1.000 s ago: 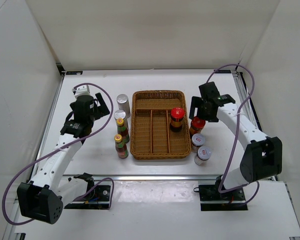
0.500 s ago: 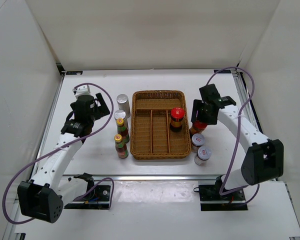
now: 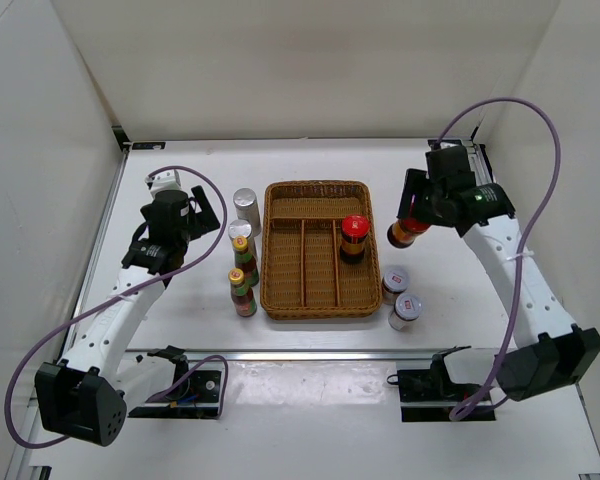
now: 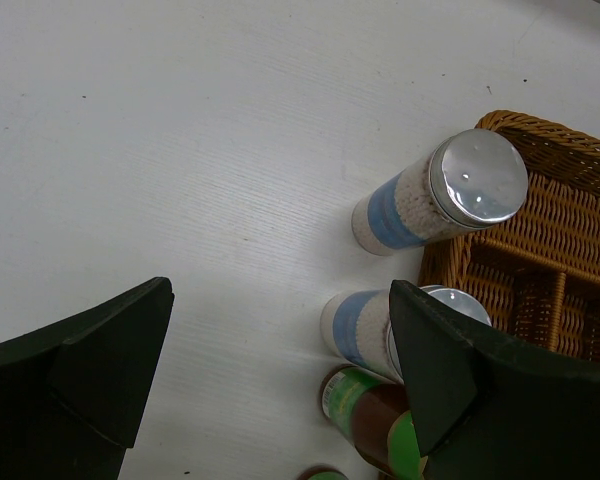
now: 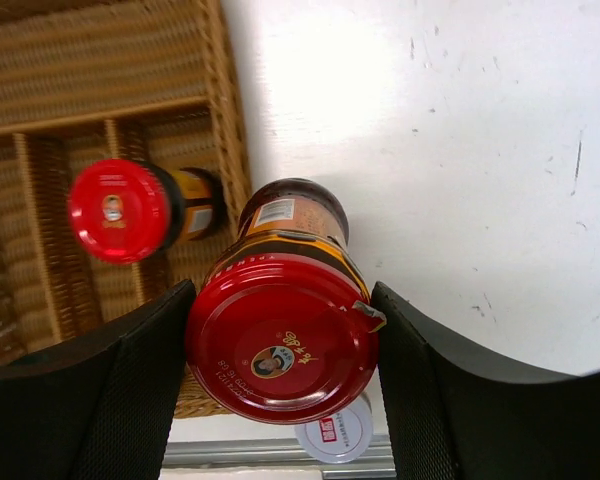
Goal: Organize the condiment bottles
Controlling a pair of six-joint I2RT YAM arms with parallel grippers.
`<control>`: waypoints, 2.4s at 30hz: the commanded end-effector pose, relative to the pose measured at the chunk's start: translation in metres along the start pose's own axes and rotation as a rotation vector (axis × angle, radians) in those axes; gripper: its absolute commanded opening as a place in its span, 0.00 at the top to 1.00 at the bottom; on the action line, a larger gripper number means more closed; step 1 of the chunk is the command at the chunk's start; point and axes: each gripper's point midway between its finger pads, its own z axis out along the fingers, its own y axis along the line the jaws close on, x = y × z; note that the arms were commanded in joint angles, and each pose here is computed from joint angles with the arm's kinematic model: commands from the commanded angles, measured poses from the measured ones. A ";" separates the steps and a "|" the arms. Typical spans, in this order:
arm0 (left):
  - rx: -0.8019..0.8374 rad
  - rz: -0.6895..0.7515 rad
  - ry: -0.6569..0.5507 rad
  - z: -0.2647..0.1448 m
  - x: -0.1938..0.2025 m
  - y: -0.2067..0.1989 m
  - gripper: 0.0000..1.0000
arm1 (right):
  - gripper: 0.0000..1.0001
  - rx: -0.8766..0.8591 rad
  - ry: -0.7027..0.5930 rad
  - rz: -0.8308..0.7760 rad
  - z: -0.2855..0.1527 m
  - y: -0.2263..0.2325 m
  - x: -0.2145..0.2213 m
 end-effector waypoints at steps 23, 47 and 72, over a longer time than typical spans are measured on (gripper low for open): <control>0.002 -0.009 -0.005 -0.001 -0.004 -0.002 0.00 | 1.00 -0.263 0.017 -0.166 -0.004 0.103 0.074; -0.017 0.000 -0.013 -0.008 -0.002 0.006 0.00 | 0.00 -0.038 -0.075 -0.196 -0.044 0.048 0.042; -0.009 0.006 0.038 0.008 -0.001 -0.006 0.00 | 0.10 -0.035 0.256 0.003 0.038 0.000 0.138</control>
